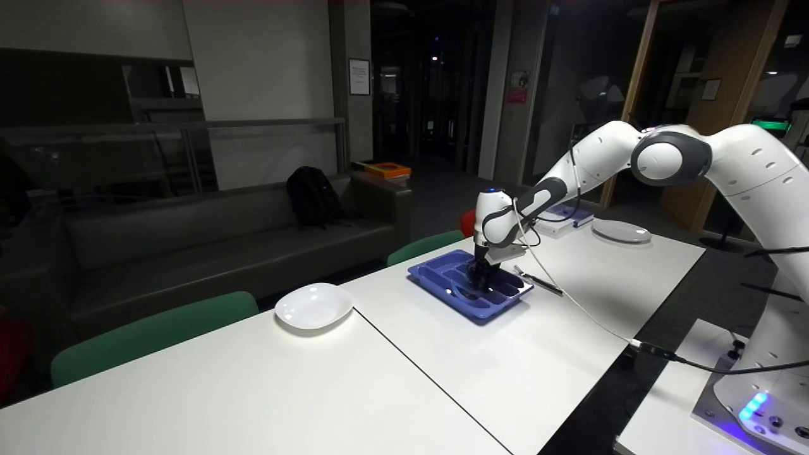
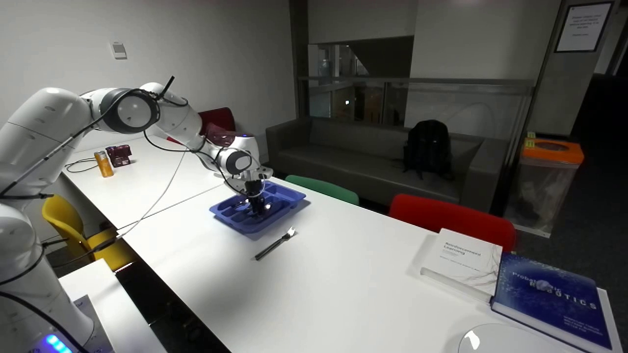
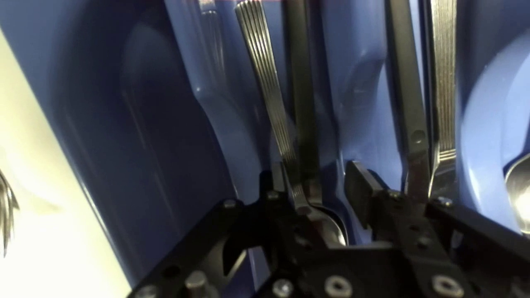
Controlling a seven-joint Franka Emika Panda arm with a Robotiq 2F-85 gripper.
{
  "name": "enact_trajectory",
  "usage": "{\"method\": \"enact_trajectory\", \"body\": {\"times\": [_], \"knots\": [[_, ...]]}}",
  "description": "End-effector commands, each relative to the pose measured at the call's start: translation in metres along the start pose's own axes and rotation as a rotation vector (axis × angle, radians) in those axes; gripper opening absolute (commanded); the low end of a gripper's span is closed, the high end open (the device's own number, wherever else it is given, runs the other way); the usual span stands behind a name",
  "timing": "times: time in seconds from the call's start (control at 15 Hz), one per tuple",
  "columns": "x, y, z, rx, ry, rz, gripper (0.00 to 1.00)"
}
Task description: Pick the cutlery in the rack and put them on the table
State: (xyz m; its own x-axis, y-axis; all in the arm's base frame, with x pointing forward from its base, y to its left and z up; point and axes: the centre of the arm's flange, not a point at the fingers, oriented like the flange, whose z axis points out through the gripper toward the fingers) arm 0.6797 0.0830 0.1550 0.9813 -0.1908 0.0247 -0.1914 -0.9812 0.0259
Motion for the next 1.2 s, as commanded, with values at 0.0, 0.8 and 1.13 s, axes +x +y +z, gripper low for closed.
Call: {"method": "enact_trajectory", "body": {"times": [0.0,0.8,1.13], "knots": [[0.011,0.004,0.0,0.02,-0.025,-0.014,0.13],[0.014,0.004,-0.019,0.016,-0.022,-0.012,0.05],[0.016,-0.003,-0.062,-0.007,0.011,-0.014,0.05]]}}
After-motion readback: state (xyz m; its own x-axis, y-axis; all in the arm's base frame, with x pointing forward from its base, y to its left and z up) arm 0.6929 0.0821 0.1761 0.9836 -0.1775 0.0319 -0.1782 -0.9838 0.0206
